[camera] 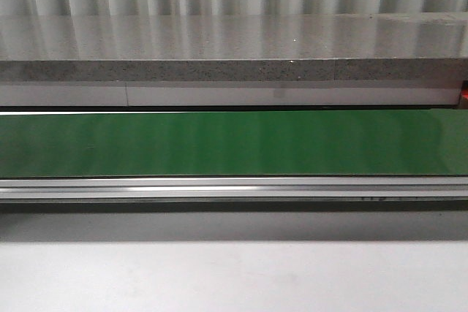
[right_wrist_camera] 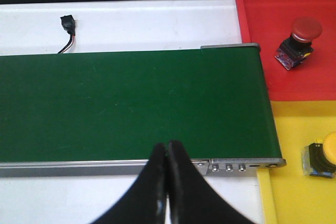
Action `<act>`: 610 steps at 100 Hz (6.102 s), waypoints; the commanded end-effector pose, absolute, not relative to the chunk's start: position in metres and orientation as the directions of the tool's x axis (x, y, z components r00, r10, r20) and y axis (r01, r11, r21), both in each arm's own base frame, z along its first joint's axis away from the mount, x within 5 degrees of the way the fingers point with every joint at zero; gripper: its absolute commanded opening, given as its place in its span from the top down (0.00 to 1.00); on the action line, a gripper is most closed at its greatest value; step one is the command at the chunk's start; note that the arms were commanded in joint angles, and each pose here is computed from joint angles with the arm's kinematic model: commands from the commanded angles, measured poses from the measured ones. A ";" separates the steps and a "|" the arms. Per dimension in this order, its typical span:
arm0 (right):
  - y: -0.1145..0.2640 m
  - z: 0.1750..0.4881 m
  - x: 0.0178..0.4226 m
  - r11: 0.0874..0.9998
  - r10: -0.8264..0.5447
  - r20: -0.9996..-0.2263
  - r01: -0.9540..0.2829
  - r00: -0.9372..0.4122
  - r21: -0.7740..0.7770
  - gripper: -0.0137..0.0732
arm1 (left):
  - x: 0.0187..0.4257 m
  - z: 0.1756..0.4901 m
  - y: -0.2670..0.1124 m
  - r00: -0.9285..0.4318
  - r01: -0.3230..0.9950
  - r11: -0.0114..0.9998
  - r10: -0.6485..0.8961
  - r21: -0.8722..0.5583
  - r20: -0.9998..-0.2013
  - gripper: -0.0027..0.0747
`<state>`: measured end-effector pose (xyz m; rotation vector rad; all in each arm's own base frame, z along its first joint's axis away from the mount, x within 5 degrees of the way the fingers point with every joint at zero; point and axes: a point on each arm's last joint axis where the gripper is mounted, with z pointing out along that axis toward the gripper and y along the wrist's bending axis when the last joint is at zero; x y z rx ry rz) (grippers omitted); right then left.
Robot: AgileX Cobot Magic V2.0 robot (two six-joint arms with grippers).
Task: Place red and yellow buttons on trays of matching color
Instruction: 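Lower the left gripper and grasp a red push button, then set the red button on the belt's near end and release, then move the left gripper to a yellow push button and grasp it, then set the yellow button on the belt and open the left gripper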
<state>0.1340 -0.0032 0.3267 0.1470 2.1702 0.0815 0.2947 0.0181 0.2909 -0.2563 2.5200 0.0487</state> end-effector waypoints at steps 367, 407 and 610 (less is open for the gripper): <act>-0.004 0.340 0.136 0.992 0.122 -0.866 0.063 -0.486 0.105 0.92 | 0.297 0.220 0.172 -0.694 -0.593 0.802 -0.558 -0.080 -0.456 0.99; -0.004 0.340 0.136 0.992 0.122 -0.866 0.063 -0.486 0.105 0.92 | 0.269 0.314 0.114 -0.640 -0.470 0.875 -0.427 -0.115 -0.639 0.99; -0.004 0.340 0.136 0.992 0.122 -0.865 0.063 -0.487 0.105 0.92 | 0.198 0.377 -0.034 -0.499 0.151 0.986 0.010 -0.076 -0.866 0.10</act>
